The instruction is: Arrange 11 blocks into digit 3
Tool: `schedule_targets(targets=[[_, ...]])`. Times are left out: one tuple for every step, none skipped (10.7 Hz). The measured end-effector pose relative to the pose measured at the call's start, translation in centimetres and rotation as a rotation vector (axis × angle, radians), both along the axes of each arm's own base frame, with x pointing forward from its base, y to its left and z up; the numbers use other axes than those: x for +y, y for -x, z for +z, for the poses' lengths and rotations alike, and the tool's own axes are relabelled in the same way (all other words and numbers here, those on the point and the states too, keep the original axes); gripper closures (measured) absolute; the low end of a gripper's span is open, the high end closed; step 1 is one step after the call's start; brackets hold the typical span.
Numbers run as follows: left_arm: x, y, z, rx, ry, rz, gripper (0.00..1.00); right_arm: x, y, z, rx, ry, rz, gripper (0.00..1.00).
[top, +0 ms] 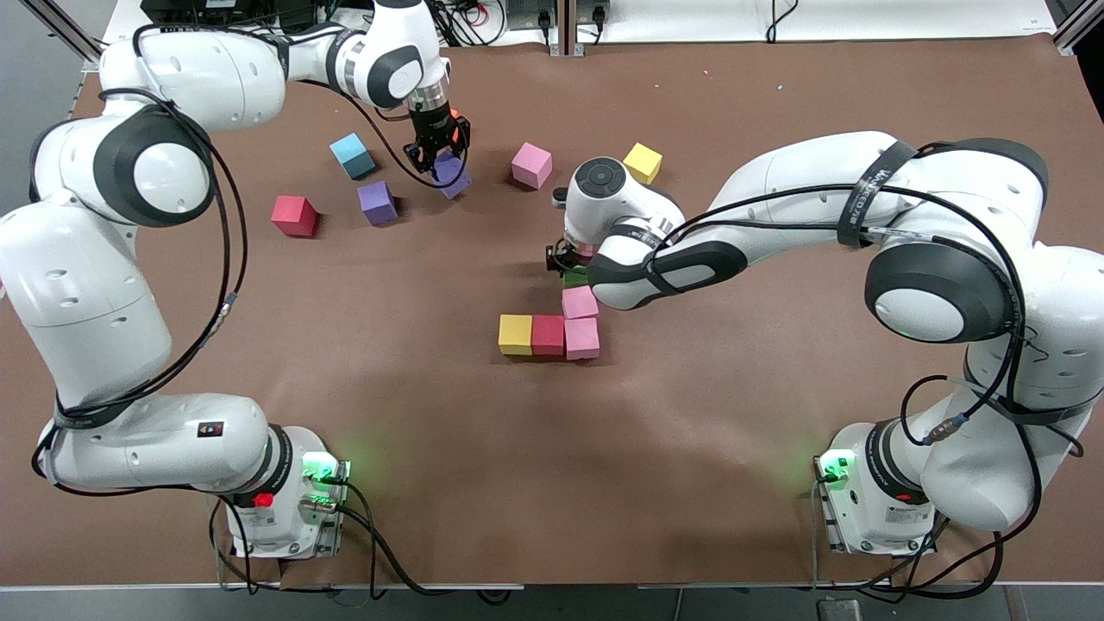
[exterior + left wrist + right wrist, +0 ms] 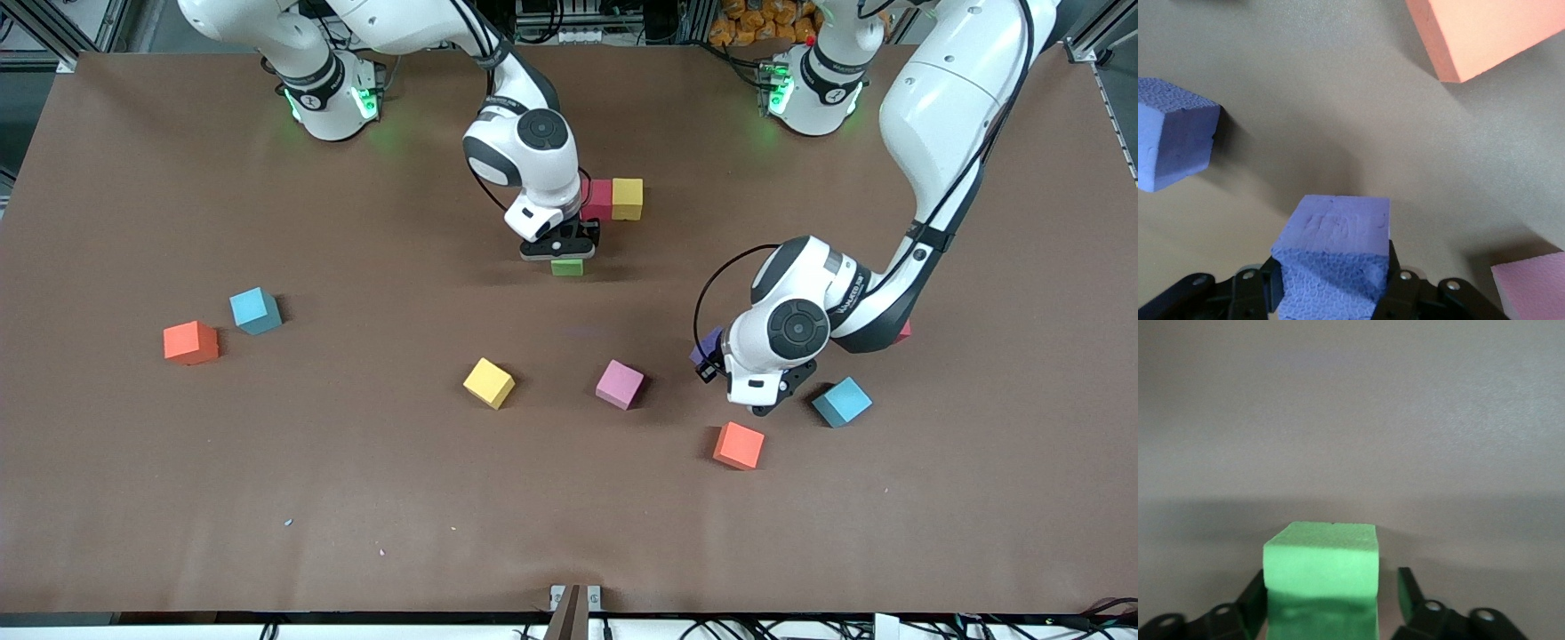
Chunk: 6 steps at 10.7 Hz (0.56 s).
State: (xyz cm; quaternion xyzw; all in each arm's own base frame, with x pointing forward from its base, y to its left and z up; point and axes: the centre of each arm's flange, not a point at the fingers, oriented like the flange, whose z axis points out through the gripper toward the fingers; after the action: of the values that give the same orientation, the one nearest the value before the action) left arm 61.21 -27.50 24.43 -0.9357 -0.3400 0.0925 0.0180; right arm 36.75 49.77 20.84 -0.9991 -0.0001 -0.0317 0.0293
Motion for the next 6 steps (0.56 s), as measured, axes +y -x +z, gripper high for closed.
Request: schedule_targets(targets=[[0.0, 0.0, 0.0, 0.000, 0.000, 0.000, 0.44, -0.2, -0.2, 0.0, 0.000, 0.000, -0.005, 0.00], [0.0, 0.0, 0.0, 0.000, 0.000, 0.000, 0.44, -0.3, -0.4, 0.1, -0.001, -0.002, -0.008, 0.00], [0.0, 0.0, 0.0, 0.000, 0.000, 0.000, 0.44, -0.3, -0.7, 0.4, -0.007, -0.009, -0.011, 0.00], [0.0, 0.0, 0.0, 0.001, 0.000, 0.000, 0.44, -0.2, -1.1, 1.2, -0.016, -0.019, -0.016, 0.00], [0.0, 0.0, -0.1, 0.001, 0.000, 0.000, 0.44, -0.2, -1.5, 2.1, -0.028, -0.031, -0.020, 0.00], [0.0, 0.0, -0.1, 0.002, -0.002, 0.009, 0.44, -0.1, -1.9, 3.1, -0.039, -0.041, -0.023, 0.00]])
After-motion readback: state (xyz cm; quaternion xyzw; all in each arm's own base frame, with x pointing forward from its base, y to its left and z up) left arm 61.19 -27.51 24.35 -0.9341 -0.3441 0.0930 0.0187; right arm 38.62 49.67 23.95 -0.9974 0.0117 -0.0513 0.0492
